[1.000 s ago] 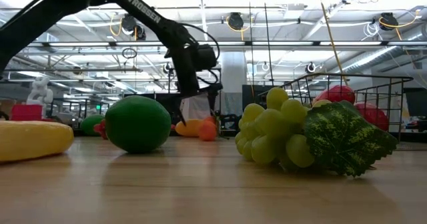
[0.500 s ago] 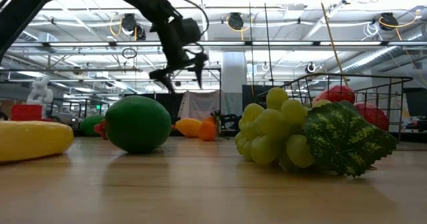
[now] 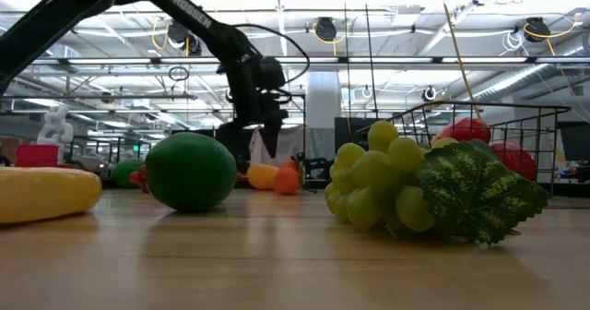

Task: Build produce basket
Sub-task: Put the yellow mango into the wire basket

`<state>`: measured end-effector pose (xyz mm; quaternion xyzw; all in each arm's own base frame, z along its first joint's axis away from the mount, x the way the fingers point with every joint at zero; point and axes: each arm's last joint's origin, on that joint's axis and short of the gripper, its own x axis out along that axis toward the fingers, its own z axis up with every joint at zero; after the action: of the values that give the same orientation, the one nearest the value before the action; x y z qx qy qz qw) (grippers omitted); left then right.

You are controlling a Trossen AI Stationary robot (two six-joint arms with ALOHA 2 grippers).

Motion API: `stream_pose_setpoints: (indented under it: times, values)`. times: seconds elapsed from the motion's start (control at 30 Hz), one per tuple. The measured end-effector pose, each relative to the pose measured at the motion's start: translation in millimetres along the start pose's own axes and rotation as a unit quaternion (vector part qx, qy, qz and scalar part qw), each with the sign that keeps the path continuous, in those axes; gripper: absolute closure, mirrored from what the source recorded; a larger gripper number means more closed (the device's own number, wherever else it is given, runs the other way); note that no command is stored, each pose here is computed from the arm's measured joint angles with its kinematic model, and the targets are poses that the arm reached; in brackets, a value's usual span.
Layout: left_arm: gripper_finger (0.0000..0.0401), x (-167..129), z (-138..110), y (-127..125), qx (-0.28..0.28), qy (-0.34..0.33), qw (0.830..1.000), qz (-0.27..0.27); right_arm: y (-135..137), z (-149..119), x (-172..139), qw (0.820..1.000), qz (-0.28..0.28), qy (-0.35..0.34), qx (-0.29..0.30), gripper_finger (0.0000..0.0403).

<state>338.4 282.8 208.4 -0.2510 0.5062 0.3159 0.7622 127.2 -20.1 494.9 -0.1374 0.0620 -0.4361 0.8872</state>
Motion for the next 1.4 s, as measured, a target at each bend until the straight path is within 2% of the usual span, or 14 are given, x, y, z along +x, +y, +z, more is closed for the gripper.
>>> stream_pose_setpoints:
  times: [0.1,0.3,0.4,0.5,0.57,0.67,0.8,1.0,1.13,1.3,1.4]
  values:
    - [0.0002,10.3,-1.6,-0.5,0.018,0.013,1.0,-0.006,0.0,0.0,0.0,1.0,0.0,0.0,0.011,0.0216]
    - [0.0002,18.9,-7.6,-5.9,0.01,0.044,0.999,-0.021,0.0,0.1,0.0,1.0,0.0,0.0,0.027,0.0216]
    - [0.0002,18.4,-11.9,-7.9,-0.03,0.066,0.997,-0.017,0.0,0.1,0.0,1.0,0.0,0.0,0.027,0.0216]
    - [0.0002,17.9,-15.1,-8.7,-0.096,0.086,0.991,-0.026,0.2,0.1,0.2,1.0,0.0,0.0,0.027,0.0216]
    - [0.0002,18.0,-13.9,-11.7,-0.132,0.082,0.987,-0.035,1.0,0.0,0.8,1.0,0.0,0.001,0.026,0.0216]
    - [0.0002,18.8,-9.1,-20.5,-0.155,0.048,0.986,-0.031,3.4,-0.1,2.4,1.0,0.0,0.003,0.023,0.0216]
    - [0.0002,24.0,-2.9,-34.5,-0.143,-0.001,0.989,-0.023,6.8,-0.4,4.8,1.0,0.001,0.006,0.02,0.0216]
    - [0.0008,54.0,-12.4,-32.7,-0.154,0.042,0.987,0.002,9.0,-0.5,6.2,1.0,0.002,0.008,0.02,0.0216]
    - [0.0034,60.1,-12.2,-33.3,-0.143,0.038,0.989,0.003,7.8,-0.4,5.4,1.0,0.002,0.007,0.023,0.0216]
    - [0.0073,60.3,-8.7,-36.8,-0.102,0.018,0.995,-0.005,6.9,-0.3,4.8,1.0,0.002,0.006,0.025,0.0216]
    - [0.0091,58.4,-11.4,-39.3,-0.097,0.037,0.994,-0.027,7.1,-0.3,4.9,1.0,0.002,0.006,0.025,0.0216]
